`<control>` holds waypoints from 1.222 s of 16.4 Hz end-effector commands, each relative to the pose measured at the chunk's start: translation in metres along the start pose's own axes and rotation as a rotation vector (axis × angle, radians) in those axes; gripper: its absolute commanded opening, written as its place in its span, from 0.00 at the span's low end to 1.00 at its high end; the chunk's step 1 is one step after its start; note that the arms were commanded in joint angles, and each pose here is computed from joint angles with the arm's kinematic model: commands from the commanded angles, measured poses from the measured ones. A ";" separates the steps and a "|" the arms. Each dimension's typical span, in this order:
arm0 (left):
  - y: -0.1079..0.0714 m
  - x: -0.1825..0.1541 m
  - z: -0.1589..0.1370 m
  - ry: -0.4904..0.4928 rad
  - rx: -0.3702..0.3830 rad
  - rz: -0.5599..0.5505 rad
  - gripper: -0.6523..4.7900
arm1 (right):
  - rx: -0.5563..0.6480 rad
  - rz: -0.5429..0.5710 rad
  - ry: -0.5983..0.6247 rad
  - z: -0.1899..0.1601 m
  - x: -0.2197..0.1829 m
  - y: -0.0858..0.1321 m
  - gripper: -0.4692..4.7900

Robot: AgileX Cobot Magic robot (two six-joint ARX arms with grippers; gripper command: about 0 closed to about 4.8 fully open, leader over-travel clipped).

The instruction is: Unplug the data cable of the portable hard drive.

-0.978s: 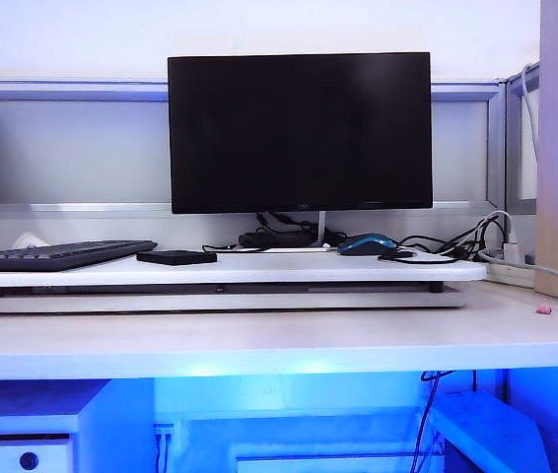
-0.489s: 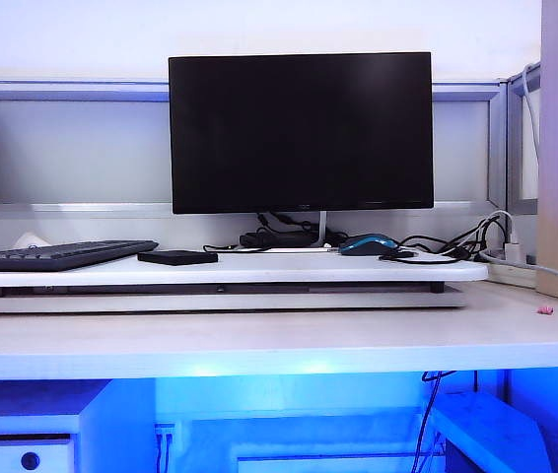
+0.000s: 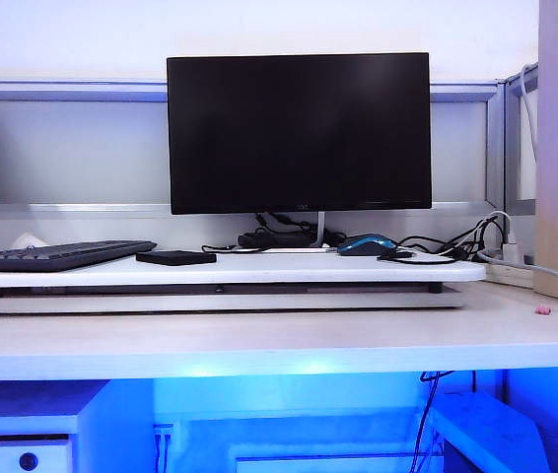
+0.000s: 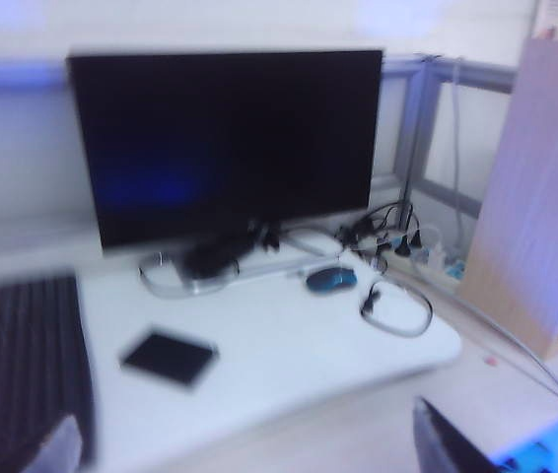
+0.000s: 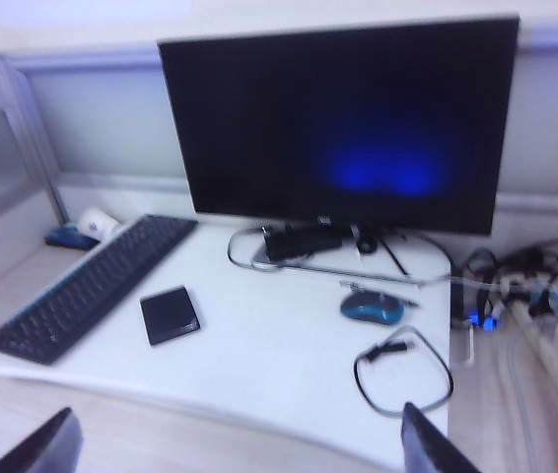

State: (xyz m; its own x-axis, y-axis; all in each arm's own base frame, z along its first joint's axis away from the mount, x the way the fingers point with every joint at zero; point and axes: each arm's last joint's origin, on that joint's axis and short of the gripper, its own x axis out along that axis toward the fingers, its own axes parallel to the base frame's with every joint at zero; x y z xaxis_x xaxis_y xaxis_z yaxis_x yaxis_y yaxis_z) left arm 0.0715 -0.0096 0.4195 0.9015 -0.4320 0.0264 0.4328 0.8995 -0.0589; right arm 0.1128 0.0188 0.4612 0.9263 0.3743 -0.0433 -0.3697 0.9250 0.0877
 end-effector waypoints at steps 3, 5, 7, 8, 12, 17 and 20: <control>-0.003 -0.012 -0.055 0.017 -0.093 -0.003 1.00 | 0.049 0.002 -0.024 -0.056 0.004 -0.005 0.88; -0.002 -0.014 -0.085 0.006 -0.095 -0.002 1.00 | 0.084 0.004 -0.112 -0.101 -0.001 -0.008 0.86; 0.002 -0.010 -0.110 0.013 -0.124 0.001 1.00 | 0.089 -0.023 -0.150 -0.130 -0.006 -0.009 0.82; 0.003 -0.009 -0.118 0.015 -0.131 0.003 1.00 | 0.088 -0.028 -0.160 -0.137 -0.008 -0.009 0.82; 0.012 -0.004 -0.167 -0.011 -0.155 0.039 1.00 | 0.092 -0.086 -0.177 -0.192 -0.014 -0.013 0.82; 0.022 0.002 -0.204 0.042 -0.202 0.184 0.60 | 0.120 -0.095 -0.108 -0.246 -0.010 -0.019 0.50; 0.026 0.005 -0.217 0.062 -0.265 0.261 0.43 | 0.154 -0.108 -0.063 -0.263 -0.006 -0.021 0.35</control>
State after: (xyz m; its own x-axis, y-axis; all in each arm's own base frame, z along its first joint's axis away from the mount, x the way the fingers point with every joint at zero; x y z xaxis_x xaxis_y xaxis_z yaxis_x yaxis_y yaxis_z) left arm 0.0854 -0.0031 0.2032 0.9682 -0.2342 -0.0882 0.2009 0.9376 -0.2838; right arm 0.0958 0.0142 0.1987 0.9623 0.2720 -0.0103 -0.2631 0.9392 0.2207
